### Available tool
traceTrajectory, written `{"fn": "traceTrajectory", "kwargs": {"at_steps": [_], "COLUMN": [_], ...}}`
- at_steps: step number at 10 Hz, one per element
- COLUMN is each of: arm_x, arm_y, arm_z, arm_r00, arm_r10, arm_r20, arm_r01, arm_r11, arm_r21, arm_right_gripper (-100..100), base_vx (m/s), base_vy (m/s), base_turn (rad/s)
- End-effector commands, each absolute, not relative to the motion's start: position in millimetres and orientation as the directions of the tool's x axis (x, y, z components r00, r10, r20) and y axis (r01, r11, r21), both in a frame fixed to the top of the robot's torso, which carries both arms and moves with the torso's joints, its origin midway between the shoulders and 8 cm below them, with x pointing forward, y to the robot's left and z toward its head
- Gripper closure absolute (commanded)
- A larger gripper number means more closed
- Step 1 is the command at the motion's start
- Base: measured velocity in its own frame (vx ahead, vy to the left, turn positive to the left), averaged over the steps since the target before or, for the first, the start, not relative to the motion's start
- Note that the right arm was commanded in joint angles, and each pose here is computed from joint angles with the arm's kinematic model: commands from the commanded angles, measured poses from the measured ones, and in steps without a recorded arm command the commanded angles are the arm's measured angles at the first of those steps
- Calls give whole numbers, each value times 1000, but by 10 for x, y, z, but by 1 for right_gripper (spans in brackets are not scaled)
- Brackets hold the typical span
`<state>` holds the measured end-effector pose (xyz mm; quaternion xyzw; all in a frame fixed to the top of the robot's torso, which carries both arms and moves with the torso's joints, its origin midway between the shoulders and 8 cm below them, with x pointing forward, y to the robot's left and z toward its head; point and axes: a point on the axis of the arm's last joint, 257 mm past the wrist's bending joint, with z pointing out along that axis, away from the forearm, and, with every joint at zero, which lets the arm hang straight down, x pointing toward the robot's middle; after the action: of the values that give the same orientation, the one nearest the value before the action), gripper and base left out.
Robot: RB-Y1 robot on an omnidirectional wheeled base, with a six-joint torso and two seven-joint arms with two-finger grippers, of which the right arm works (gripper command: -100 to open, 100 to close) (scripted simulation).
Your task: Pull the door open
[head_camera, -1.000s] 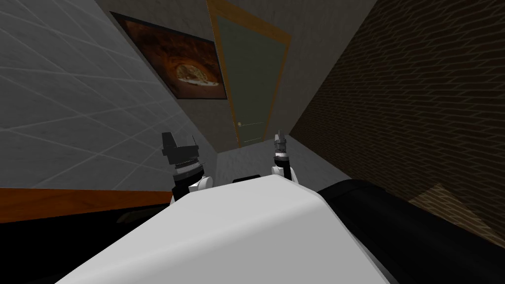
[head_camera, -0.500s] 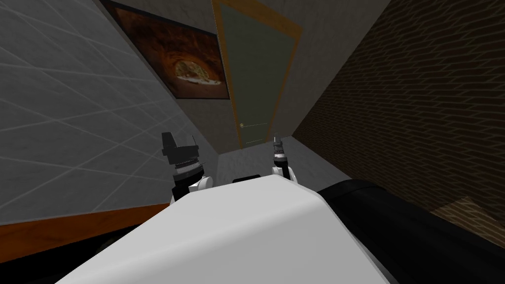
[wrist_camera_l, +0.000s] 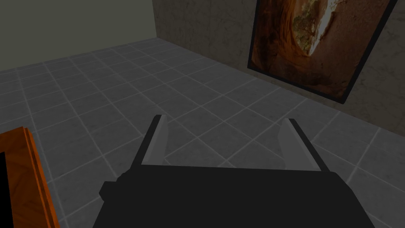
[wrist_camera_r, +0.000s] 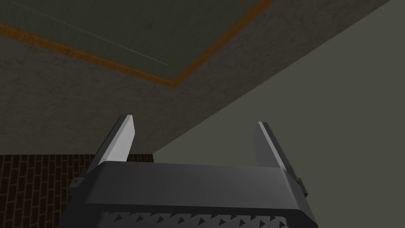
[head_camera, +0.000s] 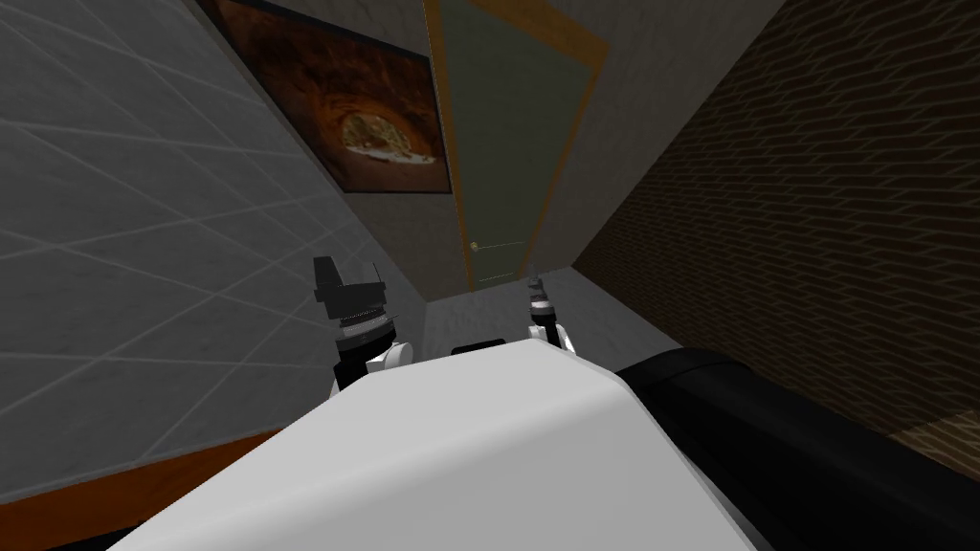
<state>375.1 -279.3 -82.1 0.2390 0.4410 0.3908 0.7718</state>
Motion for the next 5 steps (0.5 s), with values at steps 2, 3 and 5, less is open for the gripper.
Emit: {"fn": "traceTrajectory", "kwargs": {"at_steps": [2, 3, 5], "arm_x": [3791, 3800, 3817], "arm_y": [-2830, -2840, -2863], "arm_z": [-1027, -1087, -1205], "arm_r00": [309, 309, 308], "arm_r10": [767, 754, 726], "arm_r20": [-562, -580, -615], "arm_r01": [-352, -341, -318], "arm_r11": [641, 657, 688], "arm_r21": [682, 672, 652], "arm_right_gripper": [-100, -100, -100], "base_vx": [126, 119, 105], "base_vy": [48, 46, 49], "base_turn": [46, 25, 31]}}
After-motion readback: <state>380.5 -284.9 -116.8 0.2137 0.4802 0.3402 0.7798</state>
